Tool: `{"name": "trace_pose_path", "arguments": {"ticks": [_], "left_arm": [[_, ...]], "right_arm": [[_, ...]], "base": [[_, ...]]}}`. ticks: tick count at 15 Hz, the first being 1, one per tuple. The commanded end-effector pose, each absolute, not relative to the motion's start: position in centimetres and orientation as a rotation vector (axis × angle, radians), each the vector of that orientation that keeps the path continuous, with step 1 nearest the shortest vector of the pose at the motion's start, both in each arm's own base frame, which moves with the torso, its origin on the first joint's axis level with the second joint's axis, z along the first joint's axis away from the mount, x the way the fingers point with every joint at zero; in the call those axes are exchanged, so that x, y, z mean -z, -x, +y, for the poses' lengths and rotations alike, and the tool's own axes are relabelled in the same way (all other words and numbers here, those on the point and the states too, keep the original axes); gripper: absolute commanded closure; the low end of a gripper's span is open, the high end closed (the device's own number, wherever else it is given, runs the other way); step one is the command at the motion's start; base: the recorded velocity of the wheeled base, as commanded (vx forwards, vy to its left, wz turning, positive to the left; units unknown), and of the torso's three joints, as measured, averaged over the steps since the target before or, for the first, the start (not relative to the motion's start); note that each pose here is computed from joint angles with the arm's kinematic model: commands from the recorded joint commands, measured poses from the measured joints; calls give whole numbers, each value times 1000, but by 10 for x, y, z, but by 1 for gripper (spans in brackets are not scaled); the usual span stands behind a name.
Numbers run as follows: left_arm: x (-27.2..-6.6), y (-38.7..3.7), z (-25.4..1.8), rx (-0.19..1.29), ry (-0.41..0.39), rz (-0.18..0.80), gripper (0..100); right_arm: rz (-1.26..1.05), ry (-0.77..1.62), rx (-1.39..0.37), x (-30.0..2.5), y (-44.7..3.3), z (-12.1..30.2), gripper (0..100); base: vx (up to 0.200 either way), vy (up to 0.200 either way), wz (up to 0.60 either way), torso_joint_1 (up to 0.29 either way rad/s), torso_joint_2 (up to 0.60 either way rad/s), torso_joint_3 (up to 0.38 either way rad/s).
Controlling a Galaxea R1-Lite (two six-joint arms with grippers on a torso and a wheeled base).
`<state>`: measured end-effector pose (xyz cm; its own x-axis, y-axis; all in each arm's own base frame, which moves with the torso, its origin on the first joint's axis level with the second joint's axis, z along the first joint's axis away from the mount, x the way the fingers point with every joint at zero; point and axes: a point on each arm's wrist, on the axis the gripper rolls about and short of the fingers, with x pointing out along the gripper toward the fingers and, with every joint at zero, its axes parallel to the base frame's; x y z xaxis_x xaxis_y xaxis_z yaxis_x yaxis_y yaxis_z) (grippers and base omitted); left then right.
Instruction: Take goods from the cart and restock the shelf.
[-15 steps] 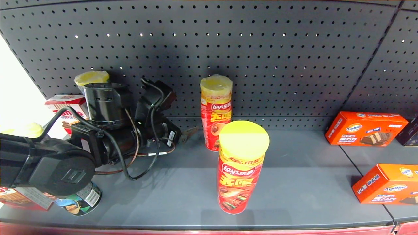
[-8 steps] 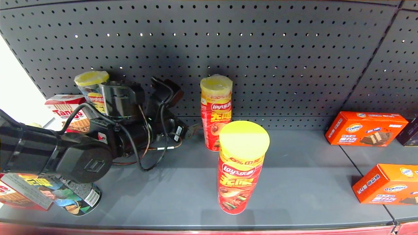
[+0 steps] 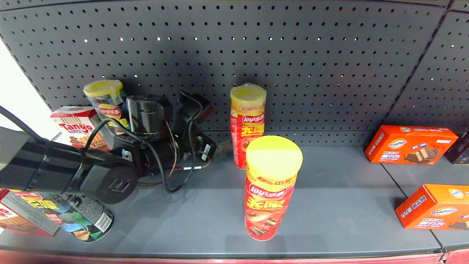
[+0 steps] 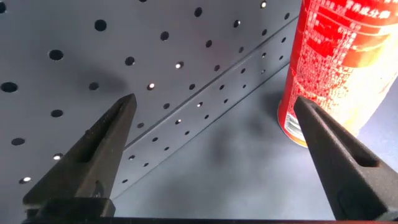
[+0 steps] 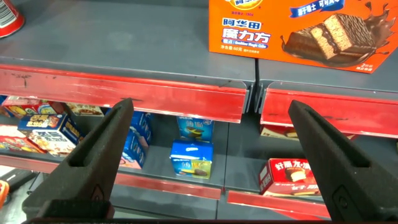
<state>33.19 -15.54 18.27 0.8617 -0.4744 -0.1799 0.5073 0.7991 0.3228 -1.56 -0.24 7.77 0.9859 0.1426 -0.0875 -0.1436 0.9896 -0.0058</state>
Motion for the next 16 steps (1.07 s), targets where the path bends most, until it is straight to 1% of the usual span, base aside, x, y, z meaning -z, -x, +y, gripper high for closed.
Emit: {"name": "trace_pose_path", "arguments": {"ticks": [1, 11, 13, 14, 16], "left_arm": [[-182, -331, -157, 533, -372, 93, 0], [-180, -330, -165, 553, -371, 91, 0], [-184, -329, -165, 552, -372, 71, 0], [-196, -321, -161, 546, -361, 40, 0], [-214, -313, -156, 535, -355, -8, 0]], "right_arm": [[88, 13, -144, -78, 15, -2, 0], [88, 13, -144, -78, 15, -2, 0], [88, 13, -144, -78, 15, -2, 0], [88, 13, -143, -78, 15, -2, 0], [88, 13, -143, -78, 15, -2, 0]], "base": [[0, 0, 0, 0, 0, 0], [0, 0, 0, 0, 0, 0], [0, 0, 0, 0, 0, 0], [0, 0, 0, 0, 0, 0], [0, 0, 0, 0, 0, 0]]}}
